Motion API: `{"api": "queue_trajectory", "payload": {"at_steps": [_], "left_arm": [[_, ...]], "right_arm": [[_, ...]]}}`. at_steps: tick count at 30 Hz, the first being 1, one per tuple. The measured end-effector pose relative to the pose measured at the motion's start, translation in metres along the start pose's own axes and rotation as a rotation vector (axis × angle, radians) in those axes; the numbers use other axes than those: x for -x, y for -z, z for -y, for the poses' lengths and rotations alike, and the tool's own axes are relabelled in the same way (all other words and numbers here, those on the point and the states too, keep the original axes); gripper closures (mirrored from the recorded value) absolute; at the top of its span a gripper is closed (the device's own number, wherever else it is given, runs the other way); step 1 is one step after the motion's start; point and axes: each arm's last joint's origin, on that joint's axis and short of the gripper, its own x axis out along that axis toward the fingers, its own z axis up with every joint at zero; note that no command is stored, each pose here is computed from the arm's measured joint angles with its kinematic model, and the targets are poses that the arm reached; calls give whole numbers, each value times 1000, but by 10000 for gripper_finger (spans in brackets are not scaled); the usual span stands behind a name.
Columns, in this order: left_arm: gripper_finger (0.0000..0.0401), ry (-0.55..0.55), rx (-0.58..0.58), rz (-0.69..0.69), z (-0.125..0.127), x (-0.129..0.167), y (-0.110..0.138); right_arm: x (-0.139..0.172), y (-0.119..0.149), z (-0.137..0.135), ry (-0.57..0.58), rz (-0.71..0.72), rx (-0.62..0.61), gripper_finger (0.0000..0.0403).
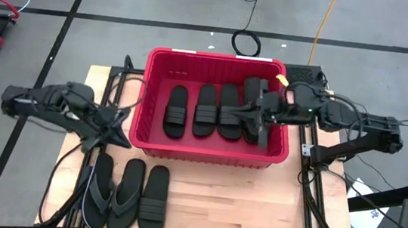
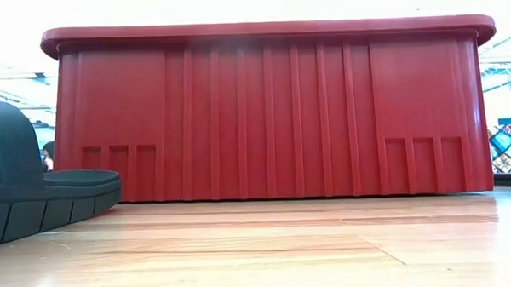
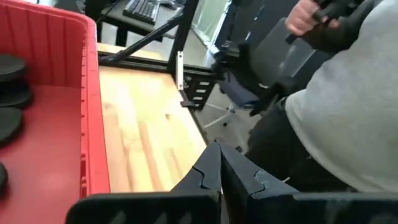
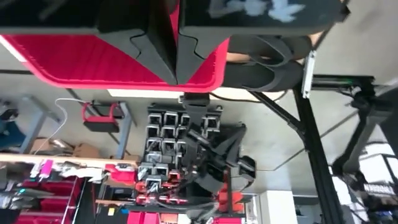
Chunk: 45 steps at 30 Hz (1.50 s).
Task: Pick and place slides into bin
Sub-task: Put the black slipper into the red bin
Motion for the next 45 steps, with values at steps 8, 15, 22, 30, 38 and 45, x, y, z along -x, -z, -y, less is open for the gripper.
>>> {"api": "queue_trajectory", "payload": {"at_steps": [8,15,22,30,38,45], "left_arm": [[401,24,18,-61,14,-73,-3],[393,-132,292,-273,15,-142,32],[329,-63,456,-505,22,-180,64],[199,-61,467,-653,19,-187,81],[115,-108,383,-763,10,-203,103],[121,-93,333,-840,2,-226,125]], "right_arm": [[49,21,0,-94,33,49,403],[82,55,-5,-256,33,-43,403],[95,71,-6,-298,34,-96,403],[97,65,-6,-305,89,-165,403],[95,63,-6,-304,99,-186,403],[93,57,-6,-311,159,-198,403]]}}
